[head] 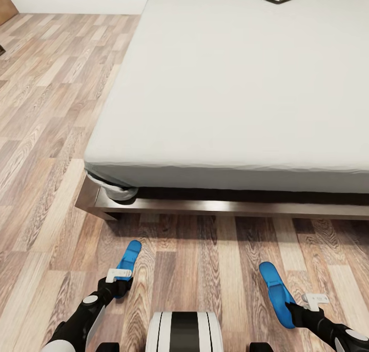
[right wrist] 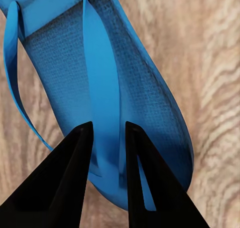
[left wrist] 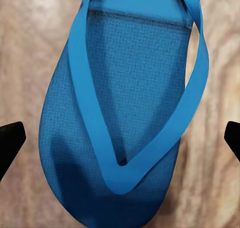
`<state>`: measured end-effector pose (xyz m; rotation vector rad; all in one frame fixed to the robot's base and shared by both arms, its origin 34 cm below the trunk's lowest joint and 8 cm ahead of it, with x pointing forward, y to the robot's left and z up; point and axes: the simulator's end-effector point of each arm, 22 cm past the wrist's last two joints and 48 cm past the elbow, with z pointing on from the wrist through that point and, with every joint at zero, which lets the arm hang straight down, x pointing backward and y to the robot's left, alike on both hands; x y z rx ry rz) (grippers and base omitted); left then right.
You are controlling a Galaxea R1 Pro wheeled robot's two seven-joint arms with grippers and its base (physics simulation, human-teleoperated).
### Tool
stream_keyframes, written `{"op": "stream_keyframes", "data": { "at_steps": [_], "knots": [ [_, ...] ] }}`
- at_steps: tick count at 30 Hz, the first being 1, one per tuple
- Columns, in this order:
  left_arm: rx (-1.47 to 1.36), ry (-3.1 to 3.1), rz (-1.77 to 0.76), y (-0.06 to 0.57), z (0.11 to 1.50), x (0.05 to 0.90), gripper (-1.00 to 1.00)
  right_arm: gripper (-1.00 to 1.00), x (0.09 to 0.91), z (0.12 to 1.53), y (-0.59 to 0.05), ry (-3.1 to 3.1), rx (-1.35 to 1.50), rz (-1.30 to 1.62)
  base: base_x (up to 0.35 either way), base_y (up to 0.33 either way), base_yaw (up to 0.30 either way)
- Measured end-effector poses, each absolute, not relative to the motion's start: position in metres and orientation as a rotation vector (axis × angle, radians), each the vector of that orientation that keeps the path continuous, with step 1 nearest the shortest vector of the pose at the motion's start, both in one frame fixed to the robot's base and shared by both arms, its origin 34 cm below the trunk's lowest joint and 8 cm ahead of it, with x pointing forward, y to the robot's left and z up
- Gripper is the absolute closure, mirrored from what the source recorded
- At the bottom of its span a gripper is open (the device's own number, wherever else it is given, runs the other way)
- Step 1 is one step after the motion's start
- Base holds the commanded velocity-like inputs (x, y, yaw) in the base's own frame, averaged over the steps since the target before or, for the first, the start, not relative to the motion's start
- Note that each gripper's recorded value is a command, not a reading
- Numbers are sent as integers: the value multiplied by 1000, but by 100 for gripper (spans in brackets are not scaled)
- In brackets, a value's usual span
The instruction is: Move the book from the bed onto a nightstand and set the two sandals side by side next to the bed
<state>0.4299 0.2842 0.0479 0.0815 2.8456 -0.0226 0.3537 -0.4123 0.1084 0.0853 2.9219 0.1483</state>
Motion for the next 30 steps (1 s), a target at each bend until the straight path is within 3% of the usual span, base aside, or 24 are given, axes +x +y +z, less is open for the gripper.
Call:
{"op": "stream_keyframes", "data": {
  "at_steps": [9,30],
  "knots": [
    [82,2845,-25,284,48,430,-100,100,353,108,-412,2923,86,148,-123,92,0],
    [84,2825,-24,284,56,439,-100,100,361,114,-412,2902,85,149,-3,2,0]
  ]
}}
